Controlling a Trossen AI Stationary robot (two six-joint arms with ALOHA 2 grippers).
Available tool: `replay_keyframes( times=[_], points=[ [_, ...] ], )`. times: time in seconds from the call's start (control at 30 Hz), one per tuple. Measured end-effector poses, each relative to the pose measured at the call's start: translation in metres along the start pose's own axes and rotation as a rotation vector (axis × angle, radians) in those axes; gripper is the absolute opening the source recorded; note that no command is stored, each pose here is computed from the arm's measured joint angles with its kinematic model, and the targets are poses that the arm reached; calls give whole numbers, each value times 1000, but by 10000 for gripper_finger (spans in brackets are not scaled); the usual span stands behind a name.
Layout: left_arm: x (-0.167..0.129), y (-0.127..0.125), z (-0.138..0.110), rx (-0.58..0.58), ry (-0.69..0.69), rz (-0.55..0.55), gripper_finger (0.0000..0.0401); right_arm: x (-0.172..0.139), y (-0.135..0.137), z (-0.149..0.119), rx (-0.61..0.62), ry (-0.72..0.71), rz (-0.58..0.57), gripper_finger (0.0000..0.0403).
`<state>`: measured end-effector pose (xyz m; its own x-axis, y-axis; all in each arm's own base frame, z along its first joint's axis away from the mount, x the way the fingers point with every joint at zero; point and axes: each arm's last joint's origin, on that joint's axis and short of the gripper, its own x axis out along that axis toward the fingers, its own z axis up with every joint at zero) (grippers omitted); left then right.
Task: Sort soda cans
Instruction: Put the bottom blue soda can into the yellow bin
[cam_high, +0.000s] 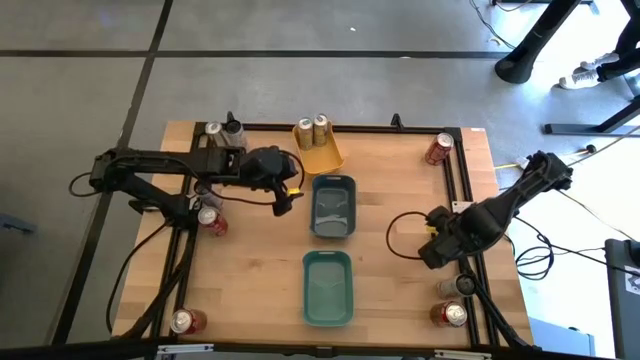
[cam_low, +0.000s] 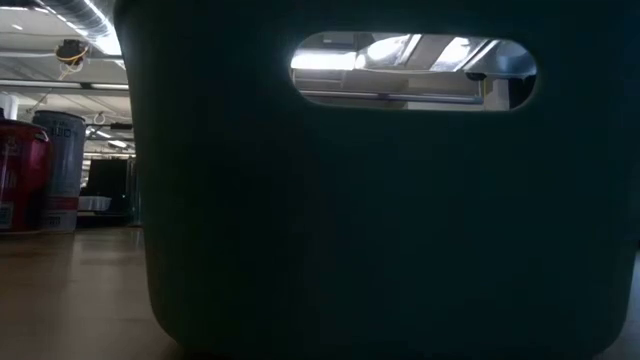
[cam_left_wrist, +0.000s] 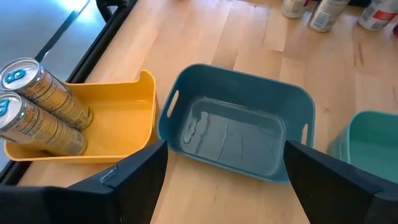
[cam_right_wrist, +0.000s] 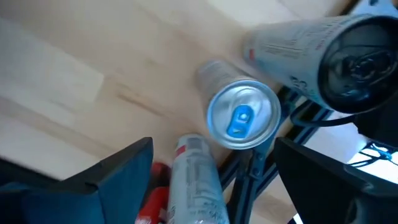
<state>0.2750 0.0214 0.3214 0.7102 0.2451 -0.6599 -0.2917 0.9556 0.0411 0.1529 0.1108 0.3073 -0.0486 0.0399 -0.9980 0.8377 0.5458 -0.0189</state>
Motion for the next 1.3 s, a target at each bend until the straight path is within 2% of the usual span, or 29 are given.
replay_keyframes(
  times=[0.2,0.43,0.9,1.3],
  points=[
    [0,-1,0,10,0,-4,308,16,-3,0,61,-1,-66,331],
    [0,-1,0,9,0,-3,308,29,-7,1,71,-15,-115,331],
    [0,-1,0,9,0,-4,308,51,-6,4,68,-68,-111,331],
    [0,-1,0,10,1,-4,308,70,-3,4,61,-21,-86,331]
  ],
)
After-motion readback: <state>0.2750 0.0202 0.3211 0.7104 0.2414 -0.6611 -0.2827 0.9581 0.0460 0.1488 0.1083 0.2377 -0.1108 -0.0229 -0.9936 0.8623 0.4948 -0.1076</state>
